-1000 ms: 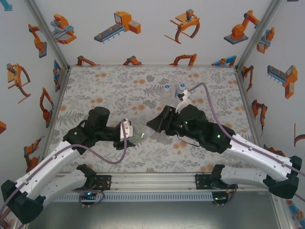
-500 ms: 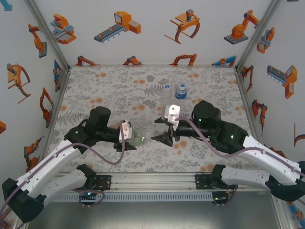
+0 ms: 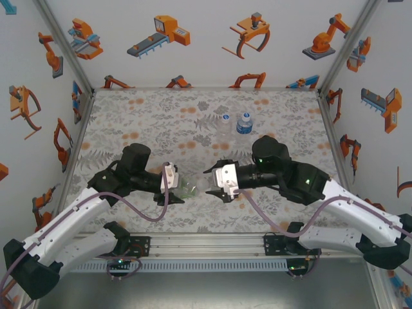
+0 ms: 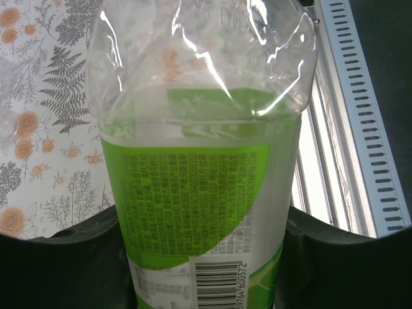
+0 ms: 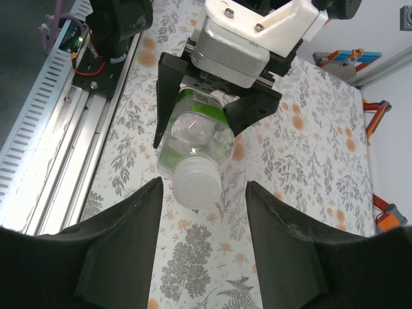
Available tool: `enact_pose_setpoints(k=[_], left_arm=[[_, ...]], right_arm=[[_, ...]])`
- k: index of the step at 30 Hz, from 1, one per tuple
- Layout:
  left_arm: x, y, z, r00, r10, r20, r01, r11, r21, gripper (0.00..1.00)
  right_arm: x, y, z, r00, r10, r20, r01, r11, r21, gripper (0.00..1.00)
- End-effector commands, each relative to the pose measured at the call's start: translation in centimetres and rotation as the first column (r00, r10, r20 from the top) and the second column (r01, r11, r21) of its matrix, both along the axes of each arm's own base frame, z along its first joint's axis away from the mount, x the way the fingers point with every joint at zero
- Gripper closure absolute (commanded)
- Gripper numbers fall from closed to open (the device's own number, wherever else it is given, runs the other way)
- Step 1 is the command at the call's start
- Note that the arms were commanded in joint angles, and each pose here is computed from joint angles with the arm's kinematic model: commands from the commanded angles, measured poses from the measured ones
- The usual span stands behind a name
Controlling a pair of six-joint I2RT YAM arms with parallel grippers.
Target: Screw on the bottle caps
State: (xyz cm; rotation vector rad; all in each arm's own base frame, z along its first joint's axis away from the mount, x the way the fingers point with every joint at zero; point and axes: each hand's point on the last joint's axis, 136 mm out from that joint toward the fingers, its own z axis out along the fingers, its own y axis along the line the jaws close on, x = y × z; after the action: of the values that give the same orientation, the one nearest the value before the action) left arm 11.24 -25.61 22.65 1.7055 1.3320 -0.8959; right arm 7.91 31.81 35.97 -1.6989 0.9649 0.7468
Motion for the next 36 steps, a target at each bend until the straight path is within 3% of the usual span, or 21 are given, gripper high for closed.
enact_pose_setpoints(k=[1,20,23,27,29,31,33,36], left_arm=[[-0.7,-0.2,1.3,0.999,-0.05,0.014,0.051,0.998,-0.032,1.0],[-0.9,-0.2,1.5,0.998,-0.057,0.015,0.058,0.998,-0.04,1.0],[-0.9,-0.2,1.5,0.998,-0.058,0.016,0.059,0.997,-0.04,1.0],[-0.9,-0.2,1.6,0.998,-0.056,0.02,0.057,0.998,-0.041,1.0],[-0.9,-0.1,1.6,0.998,-0.054,0.025,0.055,0.998,-0.042,1.0],[-0.9,-0.1,1.7,0.998,-0.052,0.03,0.053,0.998,-0.042,1.0],[-0.8,-0.1,1.7,0.998,-0.049,0.033,0.05,0.998,-0.04,1.0],[-0.6,-0.1,1.6,0.998,-0.04,0.038,0.041,0.999,-0.034,1.0]], right_arm=[[-0.4,0.5,-0.1,0.999,0.046,0.021,-0.046,0.999,0.016,0.51],[0.6,1.0,-2.1,1.0,0.008,-0.016,-0.008,0.999,-0.046,0.61],[0.8,1.2,-1.9,0.999,-0.019,-0.05,0.016,0.999,-0.043,0.72],[1.9,1.4,-1.8,0.972,-0.132,-0.194,0.125,0.991,-0.044,0.9],[2.5,1.4,-1.8,0.928,-0.203,-0.314,0.199,0.979,-0.043,1.0],[3.8,1.4,-1.7,0.838,-0.301,-0.454,0.318,0.947,-0.04,1.0],[5.4,1.0,-1.8,0.691,-0.394,-0.606,0.454,0.889,-0.061,1.0],[6.7,0.7,-1.9,0.489,-0.421,-0.764,0.562,0.822,-0.093,1.0]])
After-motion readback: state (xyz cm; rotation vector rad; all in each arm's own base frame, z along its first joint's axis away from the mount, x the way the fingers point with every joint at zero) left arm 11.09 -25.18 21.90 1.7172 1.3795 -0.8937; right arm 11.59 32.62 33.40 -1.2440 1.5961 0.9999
